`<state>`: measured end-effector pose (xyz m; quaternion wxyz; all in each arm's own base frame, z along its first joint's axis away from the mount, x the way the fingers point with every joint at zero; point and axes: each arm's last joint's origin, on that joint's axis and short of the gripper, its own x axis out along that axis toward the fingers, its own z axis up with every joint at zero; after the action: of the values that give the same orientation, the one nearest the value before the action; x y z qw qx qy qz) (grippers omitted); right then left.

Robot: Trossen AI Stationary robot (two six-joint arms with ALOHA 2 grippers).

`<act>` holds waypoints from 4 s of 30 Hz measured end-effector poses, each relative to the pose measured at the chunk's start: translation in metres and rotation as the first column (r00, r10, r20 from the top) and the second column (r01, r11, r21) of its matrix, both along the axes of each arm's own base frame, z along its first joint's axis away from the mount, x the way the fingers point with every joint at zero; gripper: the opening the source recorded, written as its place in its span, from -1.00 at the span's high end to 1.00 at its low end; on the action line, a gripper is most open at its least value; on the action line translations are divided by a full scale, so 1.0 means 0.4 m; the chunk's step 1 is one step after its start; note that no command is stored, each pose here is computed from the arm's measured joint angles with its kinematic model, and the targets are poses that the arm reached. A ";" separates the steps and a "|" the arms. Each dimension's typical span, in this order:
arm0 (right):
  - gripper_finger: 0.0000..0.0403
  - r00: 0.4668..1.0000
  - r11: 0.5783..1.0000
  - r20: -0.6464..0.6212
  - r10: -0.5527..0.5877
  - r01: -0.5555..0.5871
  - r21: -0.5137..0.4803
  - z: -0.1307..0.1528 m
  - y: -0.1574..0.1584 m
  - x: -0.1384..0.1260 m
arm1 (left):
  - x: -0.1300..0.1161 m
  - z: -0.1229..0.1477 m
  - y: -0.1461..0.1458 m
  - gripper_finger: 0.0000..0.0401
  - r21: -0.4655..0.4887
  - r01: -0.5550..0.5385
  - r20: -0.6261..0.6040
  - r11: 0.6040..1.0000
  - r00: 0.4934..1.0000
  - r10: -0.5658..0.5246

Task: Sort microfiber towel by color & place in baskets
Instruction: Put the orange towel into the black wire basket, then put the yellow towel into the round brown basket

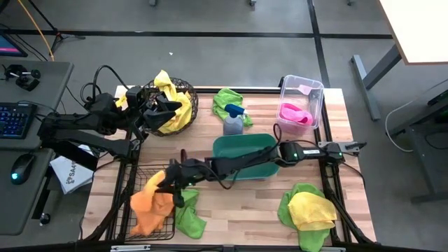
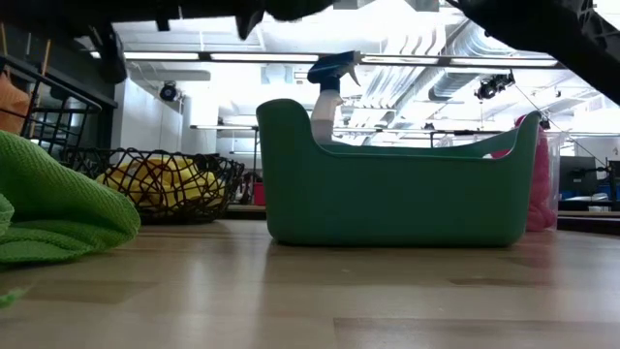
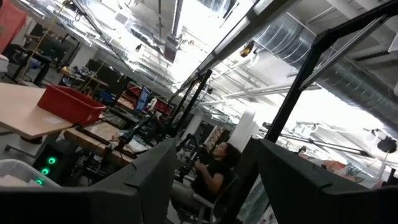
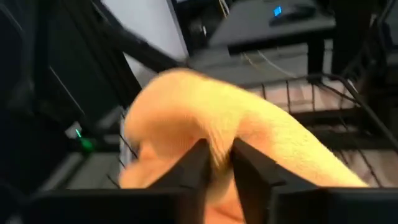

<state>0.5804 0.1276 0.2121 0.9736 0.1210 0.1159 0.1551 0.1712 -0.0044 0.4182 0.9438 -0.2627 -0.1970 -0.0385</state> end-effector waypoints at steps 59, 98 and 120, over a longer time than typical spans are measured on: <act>-0.32 0.256 0.924 -0.964 -0.065 0.381 0.039 0.134 0.196 -1.048 | 0.005 -0.013 0.004 -0.05 0.085 -0.065 -0.062 0.994 0.996 0.071; 0.99 0.524 0.895 -0.746 -0.410 0.391 -0.217 0.403 0.204 -0.974 | 0.002 -0.005 0.005 -0.05 0.096 -0.099 -0.027 0.990 0.994 0.102; 1.00 0.873 0.828 0.220 -0.434 0.483 -0.283 0.652 -0.266 -0.517 | -0.018 0.034 0.001 -0.05 0.084 -0.055 0.158 0.995 0.987 0.041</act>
<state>0.3736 0.0210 0.4729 0.9942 -0.0307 0.0359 -0.0969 0.1640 -0.0039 0.4319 0.9368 -0.2123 -0.2745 -0.0449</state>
